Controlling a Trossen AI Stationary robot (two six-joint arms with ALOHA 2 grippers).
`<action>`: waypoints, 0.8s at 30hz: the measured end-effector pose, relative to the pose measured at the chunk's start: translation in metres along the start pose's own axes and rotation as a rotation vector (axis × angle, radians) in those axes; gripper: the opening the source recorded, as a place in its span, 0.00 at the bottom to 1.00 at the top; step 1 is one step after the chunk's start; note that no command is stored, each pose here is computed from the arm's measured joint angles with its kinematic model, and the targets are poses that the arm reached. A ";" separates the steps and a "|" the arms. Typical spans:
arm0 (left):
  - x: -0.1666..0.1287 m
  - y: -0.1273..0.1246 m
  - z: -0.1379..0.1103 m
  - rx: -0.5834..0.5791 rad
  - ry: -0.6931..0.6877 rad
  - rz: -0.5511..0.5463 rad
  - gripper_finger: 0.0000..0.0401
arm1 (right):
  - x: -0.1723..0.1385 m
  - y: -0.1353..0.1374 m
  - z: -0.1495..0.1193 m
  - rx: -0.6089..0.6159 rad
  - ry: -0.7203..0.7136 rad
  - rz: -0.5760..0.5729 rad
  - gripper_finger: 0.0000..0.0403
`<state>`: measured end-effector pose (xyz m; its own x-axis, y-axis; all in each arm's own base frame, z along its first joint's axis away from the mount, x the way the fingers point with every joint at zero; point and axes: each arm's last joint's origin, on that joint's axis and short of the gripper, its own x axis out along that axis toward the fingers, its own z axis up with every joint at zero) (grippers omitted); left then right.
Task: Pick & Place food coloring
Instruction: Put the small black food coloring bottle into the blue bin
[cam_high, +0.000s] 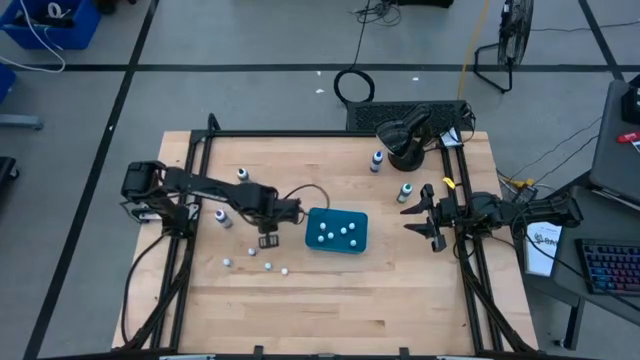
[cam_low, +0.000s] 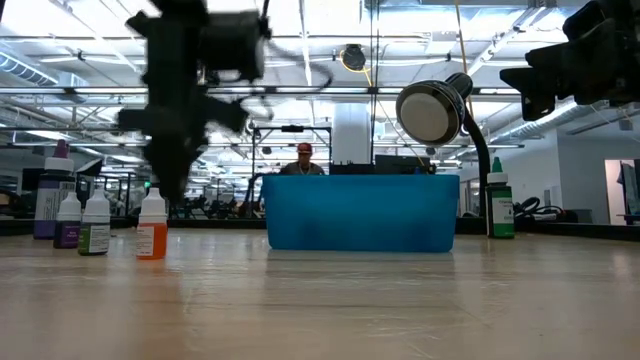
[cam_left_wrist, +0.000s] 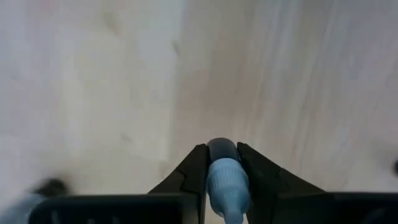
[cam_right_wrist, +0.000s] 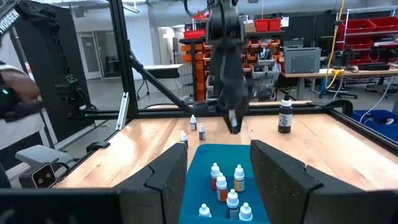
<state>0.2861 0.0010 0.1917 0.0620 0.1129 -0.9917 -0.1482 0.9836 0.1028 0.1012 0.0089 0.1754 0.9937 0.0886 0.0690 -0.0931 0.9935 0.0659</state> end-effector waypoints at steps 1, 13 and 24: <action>-0.011 0.001 0.006 0.012 -0.024 0.015 0.17 | 0.000 0.000 0.000 0.000 0.000 0.000 0.41; -0.090 0.002 0.073 0.264 -0.295 0.082 0.17 | 0.000 0.000 0.000 0.000 0.000 0.000 0.41; -0.027 -0.016 0.110 0.447 -0.157 -0.032 0.17 | 0.000 0.000 0.000 0.000 0.000 0.000 0.41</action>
<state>0.3949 -0.0024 0.2253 0.2128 0.0679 -0.9747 0.2934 0.9471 0.1301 0.1013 0.0089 0.1754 0.9937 0.0886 0.0688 -0.0931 0.9935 0.0661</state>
